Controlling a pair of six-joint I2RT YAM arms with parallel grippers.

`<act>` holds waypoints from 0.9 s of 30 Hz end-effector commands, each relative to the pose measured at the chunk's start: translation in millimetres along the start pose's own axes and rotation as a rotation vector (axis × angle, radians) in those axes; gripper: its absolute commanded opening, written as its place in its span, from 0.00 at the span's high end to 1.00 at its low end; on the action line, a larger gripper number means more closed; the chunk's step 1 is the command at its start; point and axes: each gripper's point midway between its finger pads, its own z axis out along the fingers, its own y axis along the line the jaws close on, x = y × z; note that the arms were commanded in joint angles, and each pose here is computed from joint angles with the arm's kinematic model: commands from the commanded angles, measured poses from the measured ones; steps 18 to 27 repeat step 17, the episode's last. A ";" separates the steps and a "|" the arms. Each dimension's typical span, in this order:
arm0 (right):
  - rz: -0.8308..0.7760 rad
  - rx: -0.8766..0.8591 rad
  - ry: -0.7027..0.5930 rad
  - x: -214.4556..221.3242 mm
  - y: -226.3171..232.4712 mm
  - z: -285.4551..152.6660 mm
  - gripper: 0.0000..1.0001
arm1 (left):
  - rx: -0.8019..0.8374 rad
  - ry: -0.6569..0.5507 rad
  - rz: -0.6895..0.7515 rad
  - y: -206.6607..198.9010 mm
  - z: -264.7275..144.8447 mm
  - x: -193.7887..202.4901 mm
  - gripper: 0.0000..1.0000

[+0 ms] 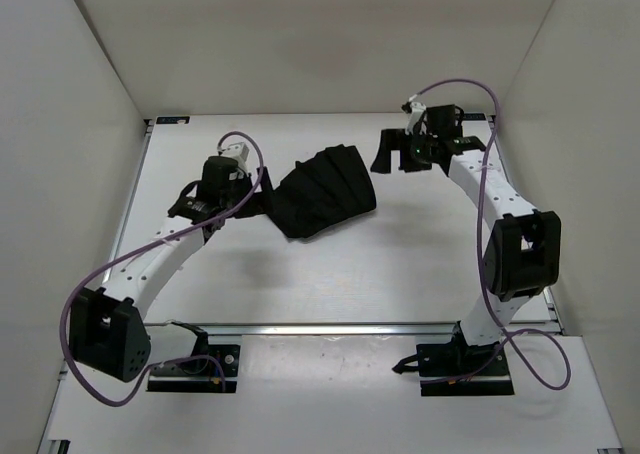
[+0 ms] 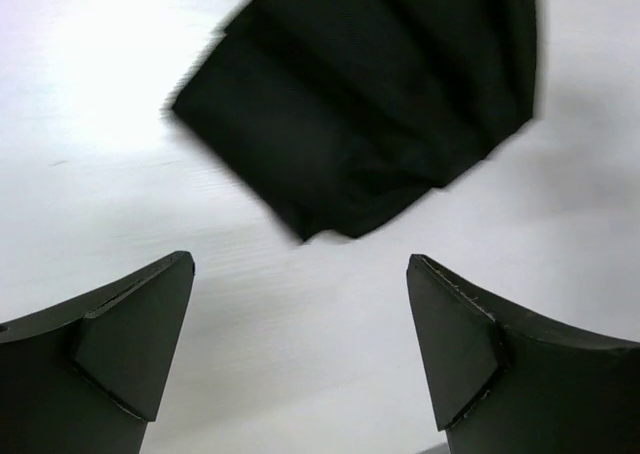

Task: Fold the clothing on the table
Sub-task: Fold the skirt

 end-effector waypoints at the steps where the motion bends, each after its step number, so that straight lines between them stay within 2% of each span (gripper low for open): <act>1: 0.052 0.124 0.079 42.8 -37.2 -20.9 0.01 | -0.181 0.035 0.016 52.0 -16.7 10.8 0.01; 3: 0.065 0.138 0.079 65.1 -43.6 -29.3 0.01 | -0.186 0.040 0.040 56.3 -20.9 16.8 0.01; 4: 0.042 0.146 0.035 57.2 -40.8 -38.2 0.01 | -0.184 0.023 0.061 56.2 -24.1 14.9 0.01; 7: 0.040 0.188 0.034 72.2 -49.4 -47.1 0.01 | -0.167 -0.003 0.087 52.6 -26.6 19.1 0.01; 13: 0.064 0.167 0.028 83.3 -45.1 -49.2 0.01 | -0.166 0.023 0.101 53.9 -23.0 28.9 0.01; 27: 0.054 0.158 0.016 80.0 -40.5 -48.6 0.01 | -0.195 0.054 0.130 57.6 -22.7 30.2 0.01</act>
